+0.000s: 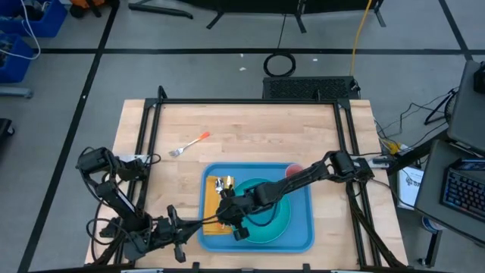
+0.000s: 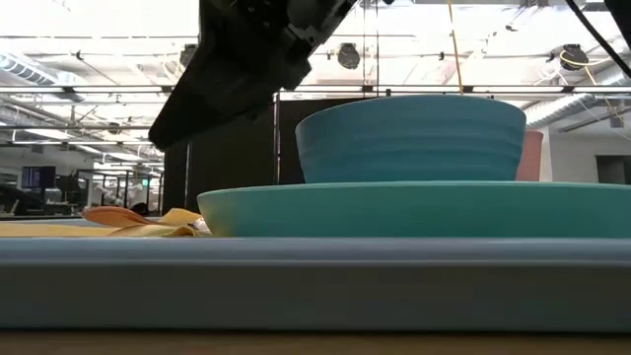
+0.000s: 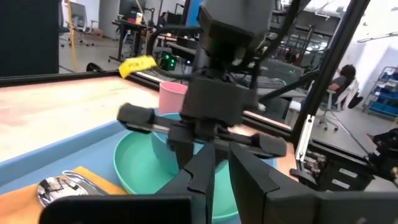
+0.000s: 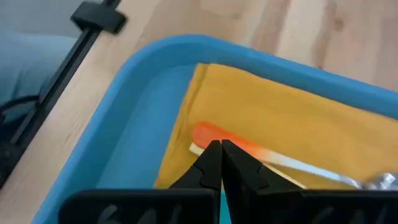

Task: Set up tray
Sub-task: Put the orange spoon on top of the yellow napkin to the left of the yellow knife

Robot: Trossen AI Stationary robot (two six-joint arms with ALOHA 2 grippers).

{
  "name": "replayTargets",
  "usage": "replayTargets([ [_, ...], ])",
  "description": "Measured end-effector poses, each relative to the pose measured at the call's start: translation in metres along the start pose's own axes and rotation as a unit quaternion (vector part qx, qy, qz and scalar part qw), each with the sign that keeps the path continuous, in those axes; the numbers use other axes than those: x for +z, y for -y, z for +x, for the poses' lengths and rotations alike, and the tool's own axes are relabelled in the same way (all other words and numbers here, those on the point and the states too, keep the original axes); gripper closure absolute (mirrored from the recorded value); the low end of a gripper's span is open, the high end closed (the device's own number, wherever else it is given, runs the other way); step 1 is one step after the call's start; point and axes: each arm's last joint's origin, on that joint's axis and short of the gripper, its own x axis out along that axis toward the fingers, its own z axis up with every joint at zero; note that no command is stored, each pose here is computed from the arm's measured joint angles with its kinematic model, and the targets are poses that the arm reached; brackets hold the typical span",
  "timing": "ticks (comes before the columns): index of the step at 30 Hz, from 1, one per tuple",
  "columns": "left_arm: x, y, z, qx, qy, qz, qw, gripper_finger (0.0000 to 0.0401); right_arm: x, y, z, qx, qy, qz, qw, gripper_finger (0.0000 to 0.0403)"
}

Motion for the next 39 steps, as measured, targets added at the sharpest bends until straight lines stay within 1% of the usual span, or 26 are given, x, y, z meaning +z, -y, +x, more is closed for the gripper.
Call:
replayTargets([
  [3, -0.001, 0.000, 0.000, -0.005, -0.003, 0.004, 1.000, 0.0352, 0.001, 0.000, -0.001, -0.006, 0.001, 0.015, 1.000, 0.0403],
  [4, -0.001, 0.000, 0.000, -0.005, -0.003, 0.003, 1.000, 0.0352, 0.000, 0.000, -0.001, -0.001, -0.002, 0.017, 1.000, 0.0403],
  [6, -0.001, 0.000, 0.000, -0.005, -0.003, 0.005, 1.000, 0.0352, 0.000, -0.002, -0.001, 0.028, -0.003, 0.026, 0.999, 0.0403],
  [8, -0.001, 0.000, 0.000, -0.005, -0.003, 0.004, 1.000, 0.0352, 0.000, -0.003, -0.001, 0.037, -0.002, 0.031, 0.999, 0.0403],
  [10, -0.001, 0.000, 0.000, -0.004, -0.003, 0.004, 1.000, 0.0352, -0.001, -0.005, 0.003, 0.032, -0.003, 0.030, 0.999, 0.0403],
  [12, -0.001, 0.000, 0.000, -0.003, -0.002, 0.004, 1.000, 0.0352, -0.005, -0.005, 0.007, 0.040, -0.012, 0.033, 0.999, 0.0403],
  [14, -0.001, -0.001, 0.001, -0.001, -0.002, 0.004, 1.000, 0.0352, -0.009, -0.006, 0.018, 0.046, -0.010, 0.036, 0.998, 0.0403],
  [17, -0.001, -0.001, 0.001, 0.000, -0.002, 0.003, 1.000, 0.0352, -0.013, -0.008, 0.021, 0.034, -0.022, 0.032, 0.999, 0.0403],
  [19, -0.001, -0.001, 0.001, -0.001, -0.002, 0.004, 1.000, 0.0352, -0.011, -0.008, 0.023, 0.034, -0.009, 0.035, 0.999, 0.0403],
  [25, -0.001, 0.000, 0.001, -0.004, -0.003, 0.004, 1.000, 0.0352, -0.012, -0.007, 0.025, 0.032, -0.013, 0.043, 0.998, 0.0403],
  [31, -0.001, 0.000, 0.001, -0.005, -0.003, 0.004, 1.000, 0.0352, -0.007, -0.006, 0.025, 0.036, 0.011, 0.040, 0.998, 0.0403],
  [39, -0.001, 0.000, 0.001, -0.005, -0.004, 0.004, 1.000, 0.0352, -0.012, -0.003, 0.030, 0.034, 0.002, 0.055, 0.998, 0.0403],
])
